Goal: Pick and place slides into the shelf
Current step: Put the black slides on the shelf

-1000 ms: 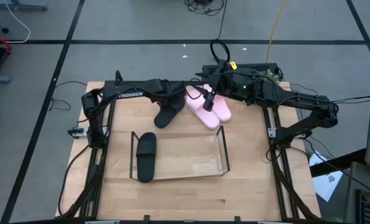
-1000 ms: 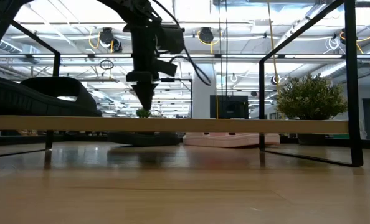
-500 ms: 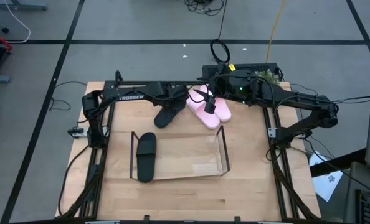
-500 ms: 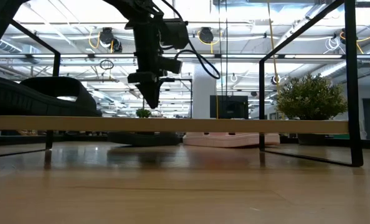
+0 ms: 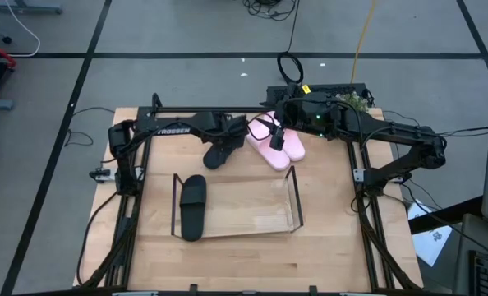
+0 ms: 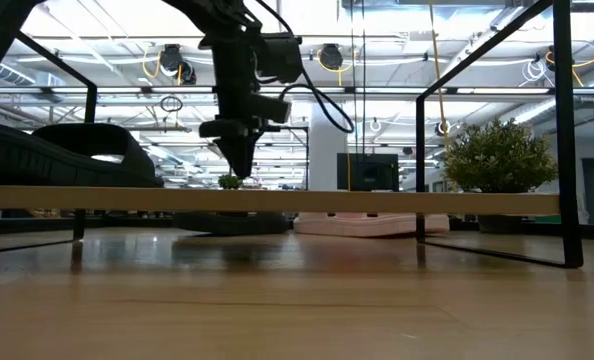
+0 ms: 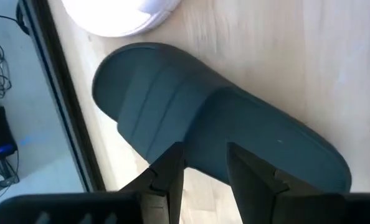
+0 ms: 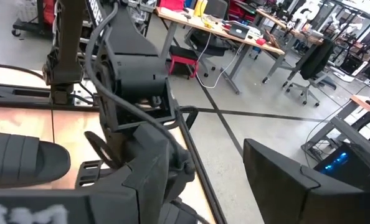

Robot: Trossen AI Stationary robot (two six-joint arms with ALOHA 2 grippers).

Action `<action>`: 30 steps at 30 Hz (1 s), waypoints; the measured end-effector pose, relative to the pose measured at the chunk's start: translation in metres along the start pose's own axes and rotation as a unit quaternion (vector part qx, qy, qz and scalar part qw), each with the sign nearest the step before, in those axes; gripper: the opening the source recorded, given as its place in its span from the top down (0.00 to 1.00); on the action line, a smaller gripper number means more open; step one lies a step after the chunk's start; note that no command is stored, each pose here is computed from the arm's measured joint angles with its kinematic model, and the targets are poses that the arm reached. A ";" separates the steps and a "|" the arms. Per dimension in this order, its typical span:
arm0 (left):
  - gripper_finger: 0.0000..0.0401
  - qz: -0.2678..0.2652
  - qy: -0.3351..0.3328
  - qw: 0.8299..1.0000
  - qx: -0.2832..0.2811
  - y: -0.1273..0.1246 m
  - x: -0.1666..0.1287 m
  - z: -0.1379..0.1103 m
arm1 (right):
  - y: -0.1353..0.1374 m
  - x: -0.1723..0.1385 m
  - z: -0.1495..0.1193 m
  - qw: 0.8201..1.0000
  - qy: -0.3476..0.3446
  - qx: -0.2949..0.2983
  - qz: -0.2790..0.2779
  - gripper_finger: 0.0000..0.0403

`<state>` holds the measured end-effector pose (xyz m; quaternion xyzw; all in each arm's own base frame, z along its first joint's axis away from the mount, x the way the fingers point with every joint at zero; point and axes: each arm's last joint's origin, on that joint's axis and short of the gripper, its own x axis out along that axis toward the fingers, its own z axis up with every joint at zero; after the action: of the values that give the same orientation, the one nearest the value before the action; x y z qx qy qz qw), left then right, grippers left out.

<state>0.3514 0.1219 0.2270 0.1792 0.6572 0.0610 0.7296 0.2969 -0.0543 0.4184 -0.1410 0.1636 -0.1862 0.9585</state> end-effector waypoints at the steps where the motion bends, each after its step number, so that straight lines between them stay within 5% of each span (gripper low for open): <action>1: 0.71 -0.001 0.001 1.000 0.001 -0.002 0.001 0.000 | 0.000 0.000 0.000 1.000 0.000 0.000 0.000 0.51; 30: 0.71 0.034 -0.007 0.999 0.004 -0.010 0.007 0.005 | 0.000 0.000 0.000 1.000 0.000 0.002 0.000 0.51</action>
<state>0.3560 0.1136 0.2177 0.2050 0.6460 0.0822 0.7307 0.2969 -0.0542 0.4184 -0.1394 0.1631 -0.1862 0.9588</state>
